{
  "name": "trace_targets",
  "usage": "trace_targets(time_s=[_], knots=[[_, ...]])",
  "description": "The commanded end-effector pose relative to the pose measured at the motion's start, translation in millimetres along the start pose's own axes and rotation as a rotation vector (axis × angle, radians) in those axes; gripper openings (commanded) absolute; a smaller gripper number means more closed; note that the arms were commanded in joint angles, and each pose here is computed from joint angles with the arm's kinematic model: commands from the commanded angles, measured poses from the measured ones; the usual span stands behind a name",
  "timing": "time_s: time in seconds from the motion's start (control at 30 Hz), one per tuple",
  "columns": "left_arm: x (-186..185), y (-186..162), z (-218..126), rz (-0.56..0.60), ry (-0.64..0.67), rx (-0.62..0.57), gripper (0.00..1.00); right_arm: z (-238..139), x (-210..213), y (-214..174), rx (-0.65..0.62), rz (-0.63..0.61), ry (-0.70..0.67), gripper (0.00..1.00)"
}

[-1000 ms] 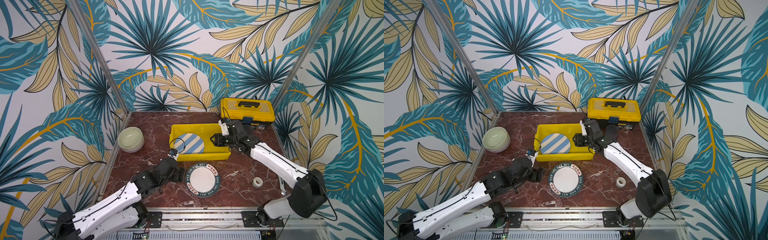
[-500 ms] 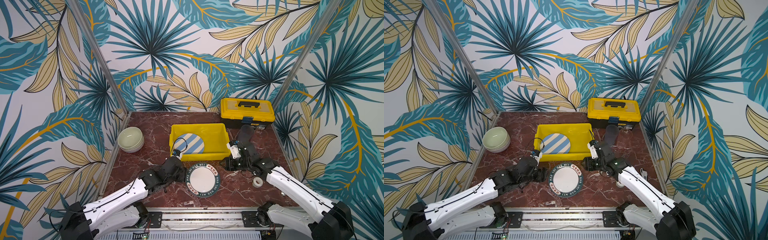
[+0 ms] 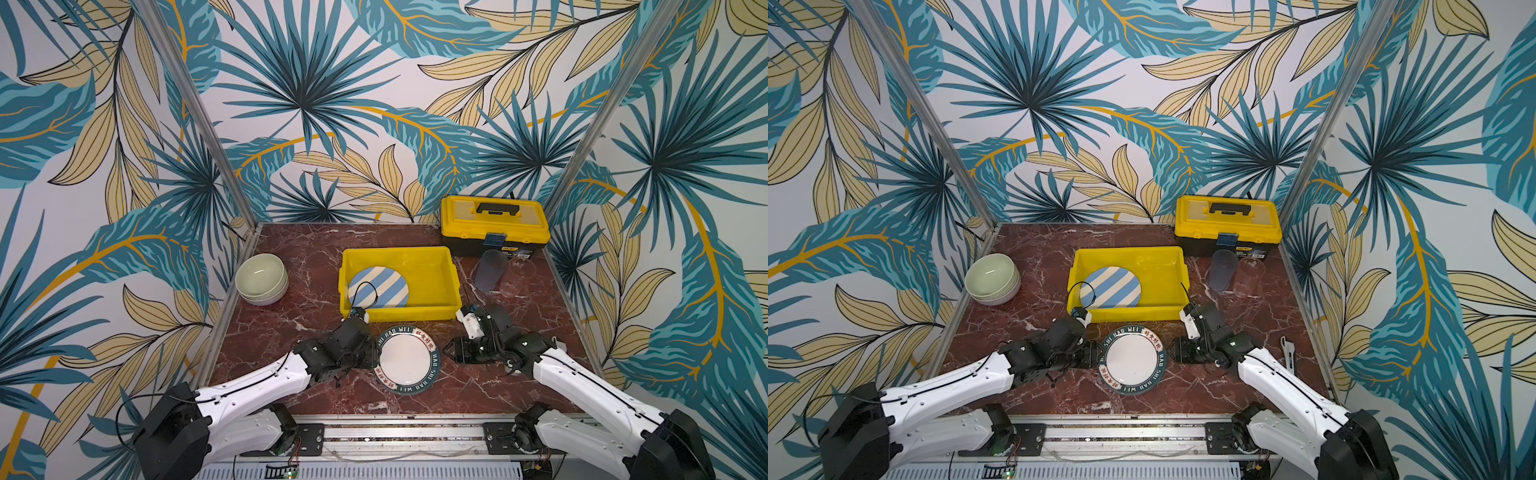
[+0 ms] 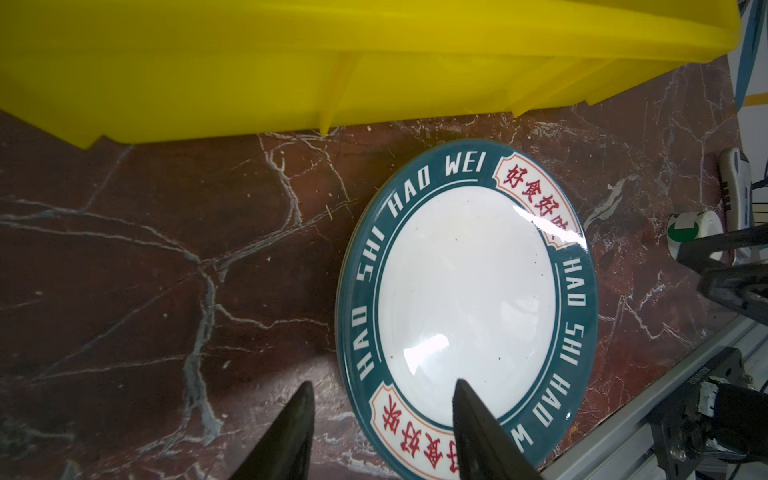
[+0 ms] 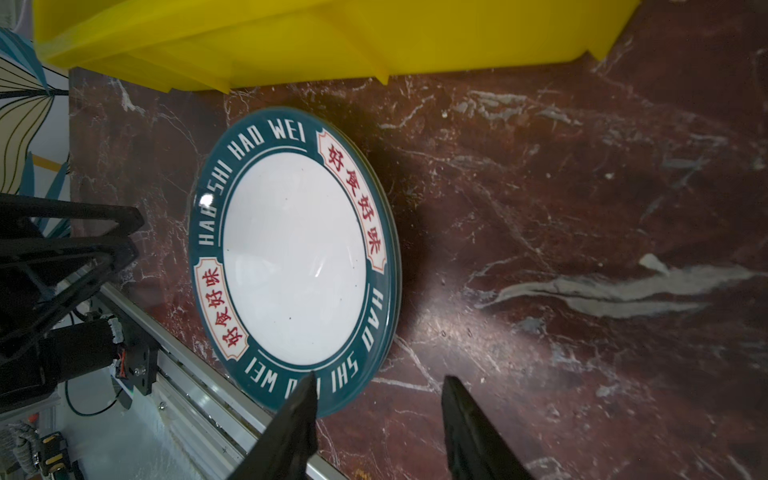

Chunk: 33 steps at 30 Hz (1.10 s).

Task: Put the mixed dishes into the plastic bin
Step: 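Release the striped plate and move both grippers to the green-rimmed plate, then pinch opposite rims of the green-rimmed plate with both grippers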

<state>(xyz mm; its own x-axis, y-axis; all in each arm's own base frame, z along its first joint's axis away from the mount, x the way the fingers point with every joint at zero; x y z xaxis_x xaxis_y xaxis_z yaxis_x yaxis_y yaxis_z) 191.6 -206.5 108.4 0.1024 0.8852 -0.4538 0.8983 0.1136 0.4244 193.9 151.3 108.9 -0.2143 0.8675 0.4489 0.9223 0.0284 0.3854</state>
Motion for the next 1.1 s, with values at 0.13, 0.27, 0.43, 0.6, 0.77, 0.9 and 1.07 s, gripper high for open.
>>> trace_targets(time_s=[0.13, 0.27, 0.43, 0.6, 0.77, 0.9, 1.07], knots=[[-2.7, -7.2, 14.2, -0.044, -0.024, 0.035, 0.50, 14.2, -6.6, -5.4, -0.002, 0.036, -0.002, 0.50], [3.4, -12.7, 21.6, -0.062, 0.004, 0.054, 0.49, 18.3, -9.0, -7.4, -0.006, 0.047, -0.001, 0.50], [1.6, -13.1, 27.8, -0.067, -0.001, 0.061, 0.45, 24.8, -10.6, -10.3, -0.001, 0.059, 0.010, 0.50], [2.3, -14.4, 31.6, -0.063, 0.011, 0.072, 0.42, 30.0, -11.0, -10.0, -0.002, 0.066, 0.018, 0.49], [1.9, -15.1, 33.6, -0.062, 0.013, 0.080, 0.39, 34.0, -11.0, -9.0, -0.002, 0.070, 0.025, 0.49], [0.2, -14.7, 33.4, -0.061, 0.008, 0.083, 0.36, 36.4, -10.9, -8.5, -0.003, 0.072, 0.029, 0.48], [-5.4, -13.4, 31.2, -0.055, -0.015, 0.087, 0.32, 41.6, -8.4, -4.9, -0.015, 0.074, 0.051, 0.48]])
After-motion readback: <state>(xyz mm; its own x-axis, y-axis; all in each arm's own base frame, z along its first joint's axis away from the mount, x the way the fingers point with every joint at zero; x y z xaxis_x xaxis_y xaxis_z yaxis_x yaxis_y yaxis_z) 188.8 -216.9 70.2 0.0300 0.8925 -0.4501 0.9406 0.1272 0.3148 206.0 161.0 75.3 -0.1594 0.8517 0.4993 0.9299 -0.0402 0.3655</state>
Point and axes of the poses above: each gripper's point midway between its finger pads, its own z axis out along the fingers, its own x axis along the line the jaws close on, y = z × x, the point moved 3 cm from there along -z, back along the fingers, and after that the axes turned 4 degrees about -z, right-handed, at the moved point
